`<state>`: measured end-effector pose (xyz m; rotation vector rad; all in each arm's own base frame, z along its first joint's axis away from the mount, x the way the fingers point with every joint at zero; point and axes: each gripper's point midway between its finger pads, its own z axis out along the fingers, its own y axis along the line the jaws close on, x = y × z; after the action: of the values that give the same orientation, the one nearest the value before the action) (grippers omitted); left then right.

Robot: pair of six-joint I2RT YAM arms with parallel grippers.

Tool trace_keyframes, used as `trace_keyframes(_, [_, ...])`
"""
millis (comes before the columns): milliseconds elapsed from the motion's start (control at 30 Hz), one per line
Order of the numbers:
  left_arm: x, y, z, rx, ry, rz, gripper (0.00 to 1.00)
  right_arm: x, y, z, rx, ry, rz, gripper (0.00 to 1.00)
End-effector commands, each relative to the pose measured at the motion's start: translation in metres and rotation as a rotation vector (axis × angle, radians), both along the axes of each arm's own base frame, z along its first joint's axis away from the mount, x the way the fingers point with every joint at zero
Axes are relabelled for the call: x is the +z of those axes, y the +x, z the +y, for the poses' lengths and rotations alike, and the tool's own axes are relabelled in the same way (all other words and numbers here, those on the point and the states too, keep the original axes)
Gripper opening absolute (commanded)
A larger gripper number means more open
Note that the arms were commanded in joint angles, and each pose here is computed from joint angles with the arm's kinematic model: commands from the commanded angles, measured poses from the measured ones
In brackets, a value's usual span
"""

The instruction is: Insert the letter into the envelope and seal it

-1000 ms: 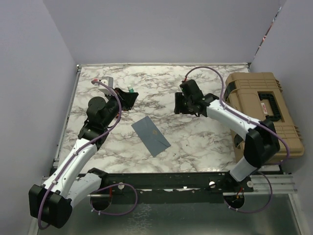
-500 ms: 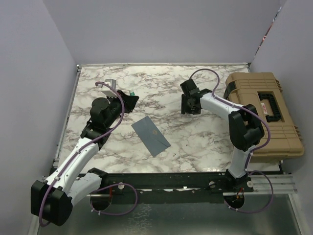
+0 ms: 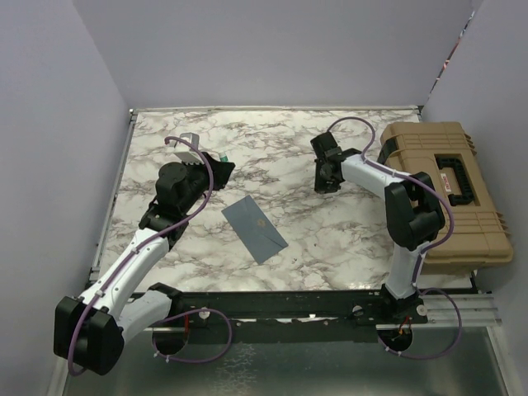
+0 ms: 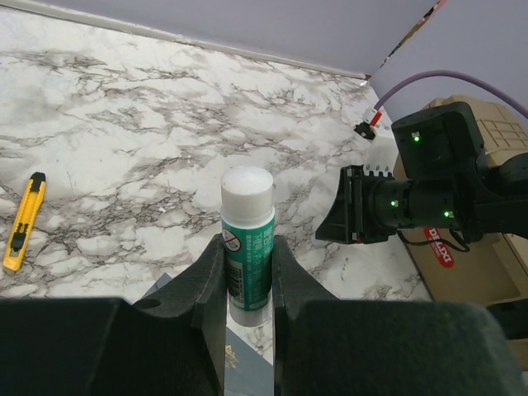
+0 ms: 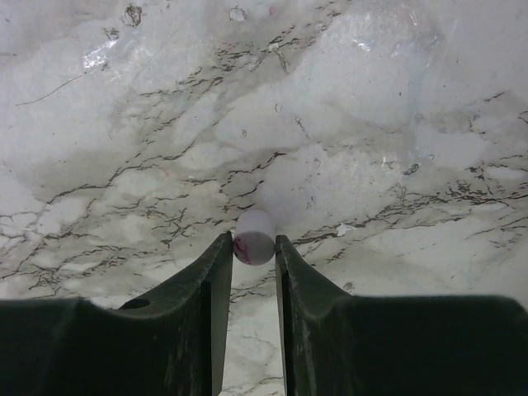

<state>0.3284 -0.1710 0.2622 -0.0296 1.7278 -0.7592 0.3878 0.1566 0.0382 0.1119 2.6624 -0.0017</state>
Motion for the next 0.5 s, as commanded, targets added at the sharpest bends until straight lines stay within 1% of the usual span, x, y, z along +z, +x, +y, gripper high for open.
trace_keyframes(0, [0.0148, 0.0048, -0.0002, 0.006, -0.004, -0.045, 0.0, -0.0103, -0.0023, 0.0013, 0.014, 0.019, 0.037, 0.3])
trace_keyframes(267, [0.0133, 0.0059, -0.0013, 0.004, -0.01, -0.039, 0.0, -0.016, -0.0023, -0.0012, 0.019, 0.008, 0.05, 0.32])
trace_keyframes(467, [0.0139, 0.0045, -0.0048, -0.018, -0.01, -0.041, 0.0, -0.0138, 0.004, 0.0006, 0.02, 0.018, 0.041, 0.27])
